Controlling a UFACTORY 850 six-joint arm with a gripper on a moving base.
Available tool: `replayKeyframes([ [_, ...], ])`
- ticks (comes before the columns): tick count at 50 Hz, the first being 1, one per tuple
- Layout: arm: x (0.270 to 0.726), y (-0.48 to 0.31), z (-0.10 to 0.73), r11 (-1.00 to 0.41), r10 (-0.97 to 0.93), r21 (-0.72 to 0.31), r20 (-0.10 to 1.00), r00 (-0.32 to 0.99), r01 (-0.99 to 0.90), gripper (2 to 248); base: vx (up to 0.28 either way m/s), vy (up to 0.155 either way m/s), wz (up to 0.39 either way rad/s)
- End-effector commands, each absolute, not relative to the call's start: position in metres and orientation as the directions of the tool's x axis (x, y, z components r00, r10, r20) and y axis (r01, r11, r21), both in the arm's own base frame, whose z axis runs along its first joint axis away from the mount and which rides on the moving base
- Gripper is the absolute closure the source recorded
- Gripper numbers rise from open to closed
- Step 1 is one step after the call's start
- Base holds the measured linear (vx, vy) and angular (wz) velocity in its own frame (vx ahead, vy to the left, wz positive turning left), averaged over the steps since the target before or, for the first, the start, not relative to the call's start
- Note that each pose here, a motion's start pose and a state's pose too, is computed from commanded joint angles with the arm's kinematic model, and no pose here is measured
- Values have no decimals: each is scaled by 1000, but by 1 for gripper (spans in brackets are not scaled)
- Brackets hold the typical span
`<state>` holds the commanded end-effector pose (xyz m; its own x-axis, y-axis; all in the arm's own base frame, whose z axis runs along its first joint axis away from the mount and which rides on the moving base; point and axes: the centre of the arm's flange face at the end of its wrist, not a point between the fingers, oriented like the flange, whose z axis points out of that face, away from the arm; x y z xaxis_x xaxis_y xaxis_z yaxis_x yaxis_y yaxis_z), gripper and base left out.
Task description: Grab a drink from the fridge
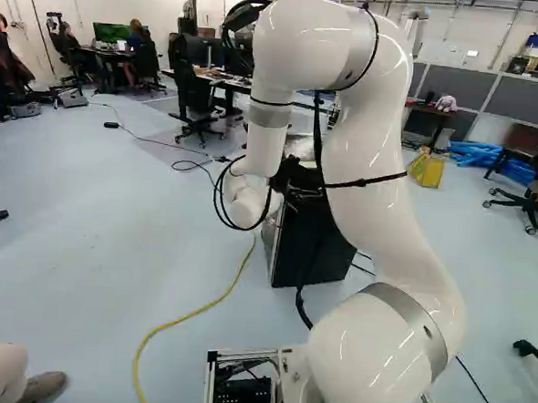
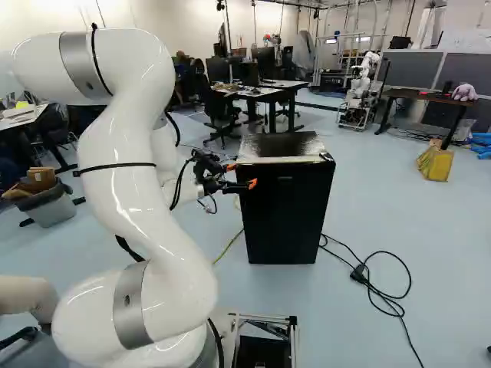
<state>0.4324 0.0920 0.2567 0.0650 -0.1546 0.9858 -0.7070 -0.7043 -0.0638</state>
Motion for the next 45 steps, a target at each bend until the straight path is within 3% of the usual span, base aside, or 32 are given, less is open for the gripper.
replayKeyframes([
  [45,426,86,256,-635,-166,-66,985,53,-770,3,0,0,0],
])
